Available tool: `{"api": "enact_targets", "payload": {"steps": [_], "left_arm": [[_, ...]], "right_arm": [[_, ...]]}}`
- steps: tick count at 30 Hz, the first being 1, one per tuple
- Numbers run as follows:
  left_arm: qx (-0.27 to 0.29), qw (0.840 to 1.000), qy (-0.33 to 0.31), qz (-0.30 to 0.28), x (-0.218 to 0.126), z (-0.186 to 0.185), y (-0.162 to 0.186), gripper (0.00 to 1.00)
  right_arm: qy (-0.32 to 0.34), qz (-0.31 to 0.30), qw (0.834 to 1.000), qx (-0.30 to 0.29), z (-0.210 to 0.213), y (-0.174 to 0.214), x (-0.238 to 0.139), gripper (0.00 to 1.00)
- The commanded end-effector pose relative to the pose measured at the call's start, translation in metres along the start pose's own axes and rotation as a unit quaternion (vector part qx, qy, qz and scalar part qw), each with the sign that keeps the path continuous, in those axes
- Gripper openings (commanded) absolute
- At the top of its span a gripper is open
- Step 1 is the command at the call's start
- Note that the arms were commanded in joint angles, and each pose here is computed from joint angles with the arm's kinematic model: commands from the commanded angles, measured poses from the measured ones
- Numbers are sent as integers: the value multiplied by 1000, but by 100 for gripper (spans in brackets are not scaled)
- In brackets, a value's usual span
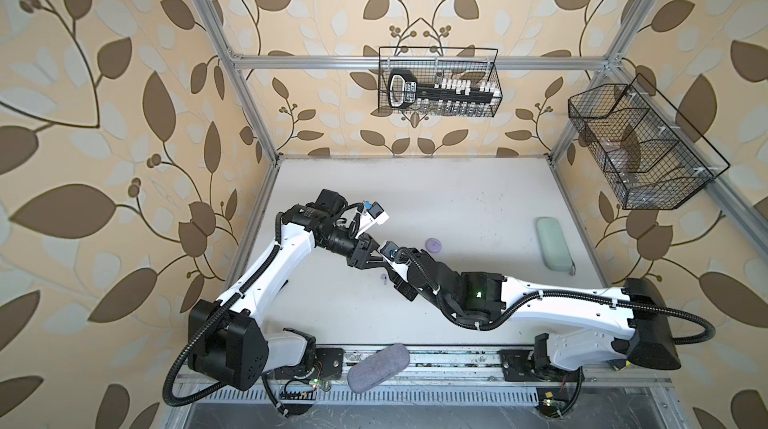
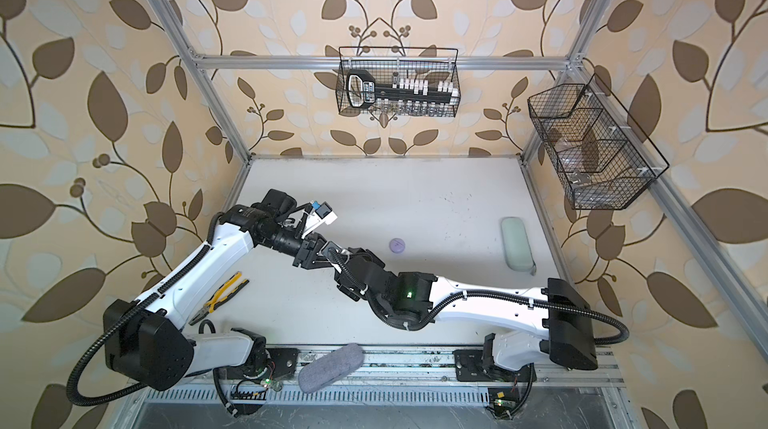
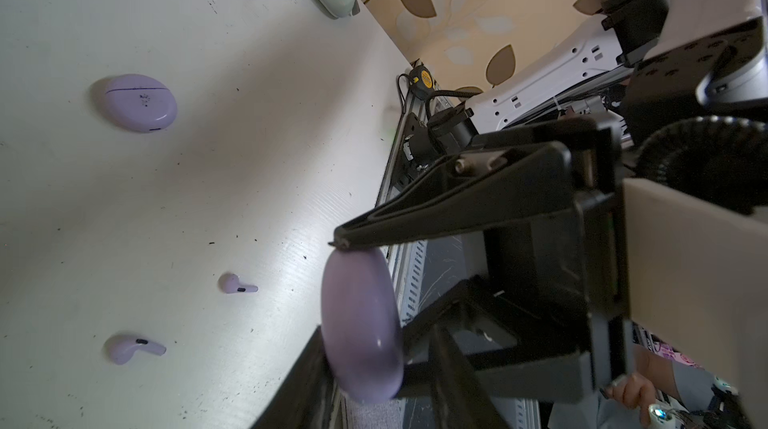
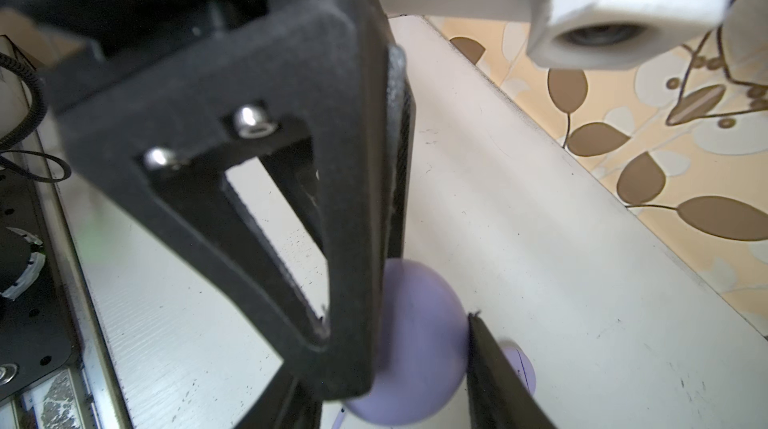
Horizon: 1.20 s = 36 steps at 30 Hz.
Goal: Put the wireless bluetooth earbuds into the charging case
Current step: 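Hold the case in the right gripper while the left gripper moves around it, then close the left gripper on the case held by the right gripper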
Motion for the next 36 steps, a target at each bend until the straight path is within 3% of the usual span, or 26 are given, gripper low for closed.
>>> {"api": "enact_targets", "payload": {"steps": [1, 30, 36], "left_arm": [[16, 1000, 25, 0, -1, -12, -4, 38], [15, 999, 45, 4, -1, -16, -4, 29], [16, 999, 48, 5, -1, -17, -4, 23]], "right_arm": [[3, -13, 1000, -4, -1, -13, -1, 37], [-7, -12, 1000, -4, 2, -17, 7, 35], [-9, -11, 1000, -6, 2, -17, 7, 36]]}}
Point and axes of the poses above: each gripper's point midway between its finger pads, its own x axis out along the fingers, its own z axis along the line the jaws close on, y = z × x, the point moved 8 cm from there along -x, back along the fingers, and after that the axes turned 5 degrees about -x, right-handed, at the moved point
